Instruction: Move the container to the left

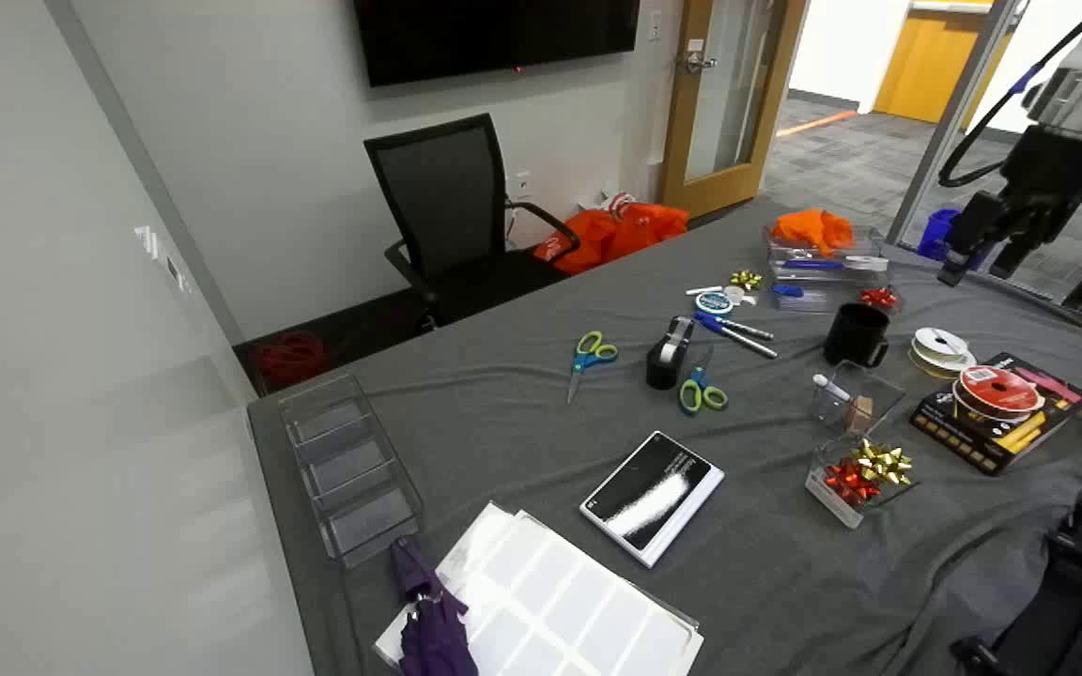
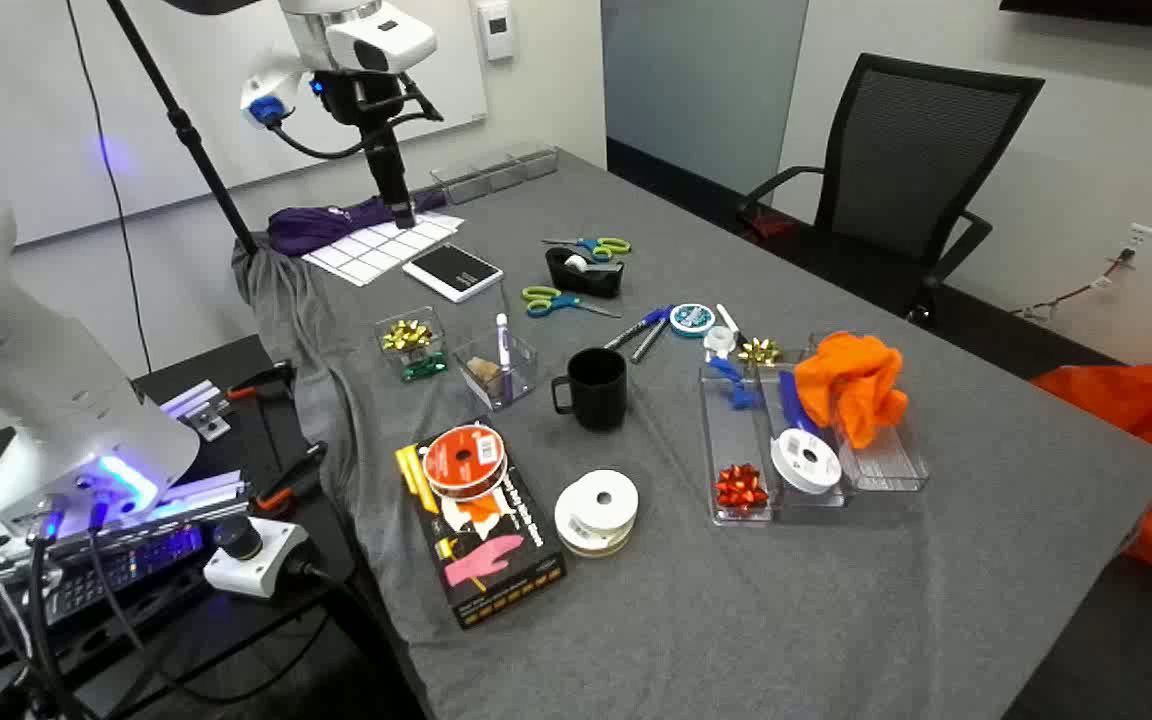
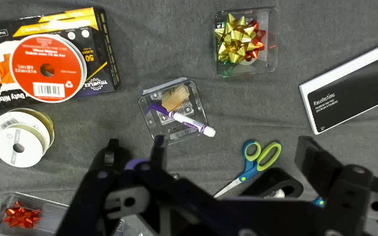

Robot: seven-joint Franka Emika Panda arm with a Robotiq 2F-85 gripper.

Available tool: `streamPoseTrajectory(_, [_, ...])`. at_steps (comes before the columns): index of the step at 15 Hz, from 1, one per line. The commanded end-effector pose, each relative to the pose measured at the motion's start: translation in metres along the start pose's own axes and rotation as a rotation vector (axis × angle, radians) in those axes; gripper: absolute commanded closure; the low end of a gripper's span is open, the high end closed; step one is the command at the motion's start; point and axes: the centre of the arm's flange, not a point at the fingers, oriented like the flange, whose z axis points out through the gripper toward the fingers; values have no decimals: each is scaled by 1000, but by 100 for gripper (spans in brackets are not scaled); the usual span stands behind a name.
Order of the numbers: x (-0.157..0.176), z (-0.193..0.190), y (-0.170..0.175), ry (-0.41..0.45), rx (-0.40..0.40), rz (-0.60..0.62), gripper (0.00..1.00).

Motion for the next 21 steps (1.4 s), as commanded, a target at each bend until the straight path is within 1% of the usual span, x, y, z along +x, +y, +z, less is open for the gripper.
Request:
streamPoseTrajectory(1, [0, 0, 0, 0, 0, 0, 0])
streamPoseTrajectory(6, [0, 0, 0, 0, 0, 0, 0])
streamPoseTrajectory(7, [3, 6, 2, 19, -12, -44, 0])
streamPoseTrajectory(8, [8, 13, 4, 17, -23, -83, 0])
streamPoseTrajectory(9, [13, 17, 5, 37, -28, -105, 0])
streamPoseTrajectory(13, [35, 40, 9, 50, -82, -240, 0])
streamPoseTrajectory(16, [42, 68, 11, 17, -33, -395, 0])
streamPoseTrajectory(18, [44, 81, 12, -2, -15, -506, 0])
streamPoseTrajectory(21, [44, 95, 18, -3, -19, -680, 0])
